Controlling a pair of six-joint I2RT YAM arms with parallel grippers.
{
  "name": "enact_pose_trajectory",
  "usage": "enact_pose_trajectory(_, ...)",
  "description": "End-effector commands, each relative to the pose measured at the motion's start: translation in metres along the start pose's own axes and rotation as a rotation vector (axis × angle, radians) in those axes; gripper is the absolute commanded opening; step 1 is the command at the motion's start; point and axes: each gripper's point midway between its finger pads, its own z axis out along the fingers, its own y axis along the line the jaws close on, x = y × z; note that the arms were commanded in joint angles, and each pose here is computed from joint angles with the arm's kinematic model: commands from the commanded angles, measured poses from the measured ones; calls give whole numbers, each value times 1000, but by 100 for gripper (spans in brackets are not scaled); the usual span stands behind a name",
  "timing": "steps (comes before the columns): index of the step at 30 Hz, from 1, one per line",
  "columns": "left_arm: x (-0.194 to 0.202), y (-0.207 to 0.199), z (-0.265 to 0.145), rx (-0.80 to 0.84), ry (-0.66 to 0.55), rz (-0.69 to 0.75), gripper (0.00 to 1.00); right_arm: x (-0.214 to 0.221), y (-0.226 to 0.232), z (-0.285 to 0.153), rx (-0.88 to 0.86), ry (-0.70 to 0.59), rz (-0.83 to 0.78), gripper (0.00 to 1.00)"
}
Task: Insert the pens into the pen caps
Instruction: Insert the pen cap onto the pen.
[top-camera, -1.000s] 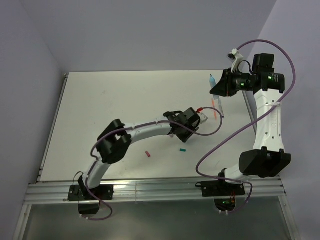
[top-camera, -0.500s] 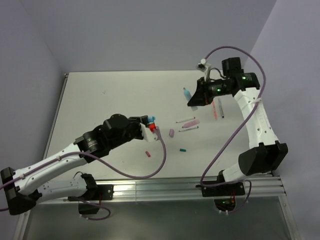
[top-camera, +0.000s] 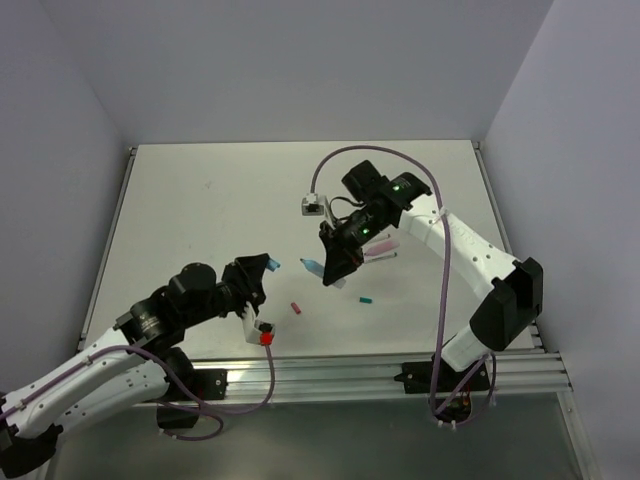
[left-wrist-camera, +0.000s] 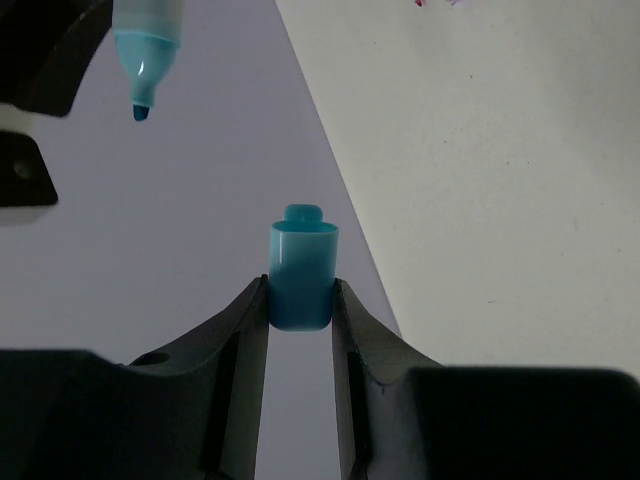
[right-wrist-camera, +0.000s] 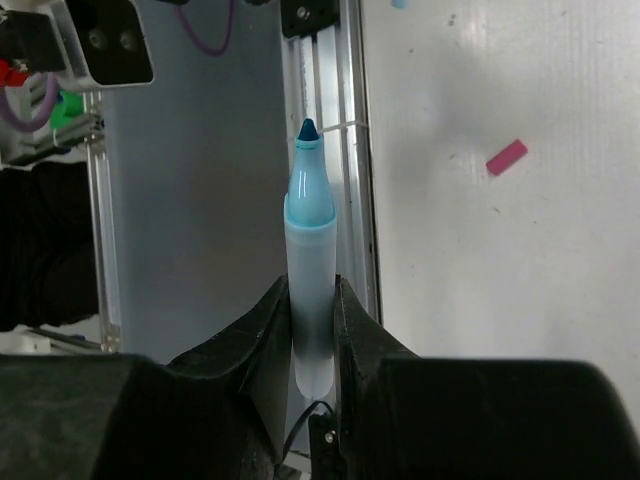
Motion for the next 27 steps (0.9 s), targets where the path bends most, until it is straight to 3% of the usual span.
enact_pose_trajectory(1,-13,-1,1,7,-74,167,0,10,-2,15,10,67,-48,0)
enact_pose_trajectory(9,-17,7,10,107,-106,36,0,23,-4,32,55,161,-72,0)
enact_pose_trajectory(14,-18,11,11,117,-117,38,0,29,-4,39,86,191,-78,0)
enact_pose_trajectory(27,-17,9,16,203,-110,-26,0,12,-10,43,133,173,-51,0)
